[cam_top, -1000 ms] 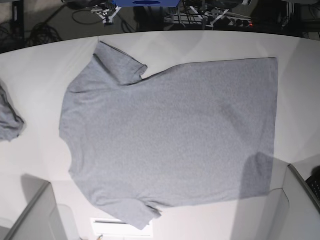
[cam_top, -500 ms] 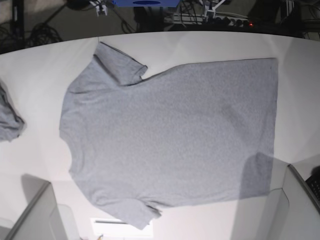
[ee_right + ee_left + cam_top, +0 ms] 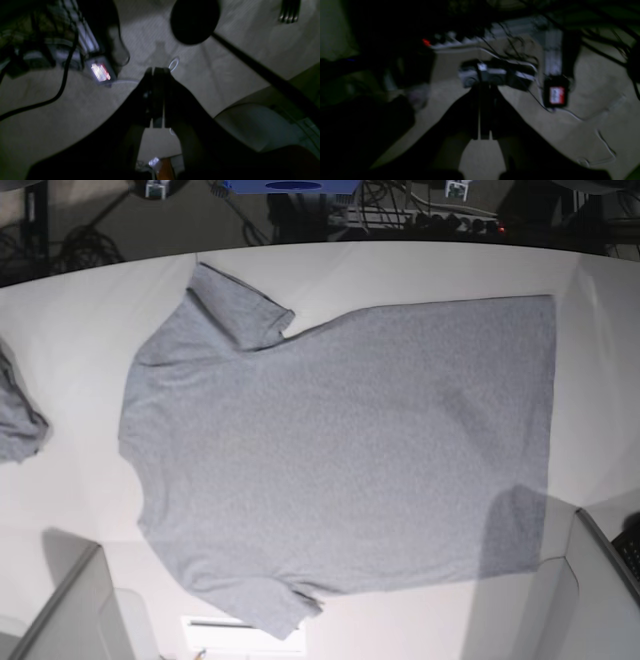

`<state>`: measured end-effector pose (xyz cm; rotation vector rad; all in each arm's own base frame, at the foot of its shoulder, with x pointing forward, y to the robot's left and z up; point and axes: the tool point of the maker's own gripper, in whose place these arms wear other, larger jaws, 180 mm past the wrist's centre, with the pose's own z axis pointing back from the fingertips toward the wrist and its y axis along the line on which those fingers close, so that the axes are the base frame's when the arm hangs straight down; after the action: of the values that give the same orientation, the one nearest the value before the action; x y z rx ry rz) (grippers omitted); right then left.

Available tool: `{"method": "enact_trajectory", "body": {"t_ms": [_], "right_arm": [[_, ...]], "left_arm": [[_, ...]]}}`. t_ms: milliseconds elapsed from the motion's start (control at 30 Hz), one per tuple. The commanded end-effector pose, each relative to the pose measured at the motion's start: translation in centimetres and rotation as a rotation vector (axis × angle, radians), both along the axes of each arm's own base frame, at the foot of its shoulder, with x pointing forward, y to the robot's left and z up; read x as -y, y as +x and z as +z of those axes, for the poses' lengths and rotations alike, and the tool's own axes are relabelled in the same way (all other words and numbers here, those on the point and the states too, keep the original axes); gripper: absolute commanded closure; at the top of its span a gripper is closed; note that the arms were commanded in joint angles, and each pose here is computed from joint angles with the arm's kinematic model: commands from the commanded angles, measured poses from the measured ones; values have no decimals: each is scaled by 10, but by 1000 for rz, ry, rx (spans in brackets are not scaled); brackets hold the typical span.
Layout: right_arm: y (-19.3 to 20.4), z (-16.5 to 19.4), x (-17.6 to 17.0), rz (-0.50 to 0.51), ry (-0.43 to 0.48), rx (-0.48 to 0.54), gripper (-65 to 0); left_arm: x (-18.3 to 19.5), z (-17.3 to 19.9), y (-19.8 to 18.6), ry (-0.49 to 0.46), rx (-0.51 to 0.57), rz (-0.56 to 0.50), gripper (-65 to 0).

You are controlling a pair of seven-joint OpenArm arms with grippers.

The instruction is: Fold the T-shirt properly

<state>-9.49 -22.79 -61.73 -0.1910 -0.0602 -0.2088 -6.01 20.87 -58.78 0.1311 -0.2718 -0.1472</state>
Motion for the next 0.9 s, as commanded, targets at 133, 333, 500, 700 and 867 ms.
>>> {"method": "enact_trajectory", "body": {"t_ms": [133,333,500,700,867], "right_arm": [[-10,21,29,-24,-71,31,0],[-11,43,52,-41,-135,73,0],[0,60,61,-9,-166,122,0],[21,76,68,-7,-173,98,0],[42,100,75,-45,-212,155,0]], "left_arm": [[6,31,-10,-22,44,-41,0],[-22,62,-5,41,108,8,0],[-45,81,5,97,153,20,0],[-48,102,10,109,193,7,0],[-47,111,12,109,206,-2,0]]}}
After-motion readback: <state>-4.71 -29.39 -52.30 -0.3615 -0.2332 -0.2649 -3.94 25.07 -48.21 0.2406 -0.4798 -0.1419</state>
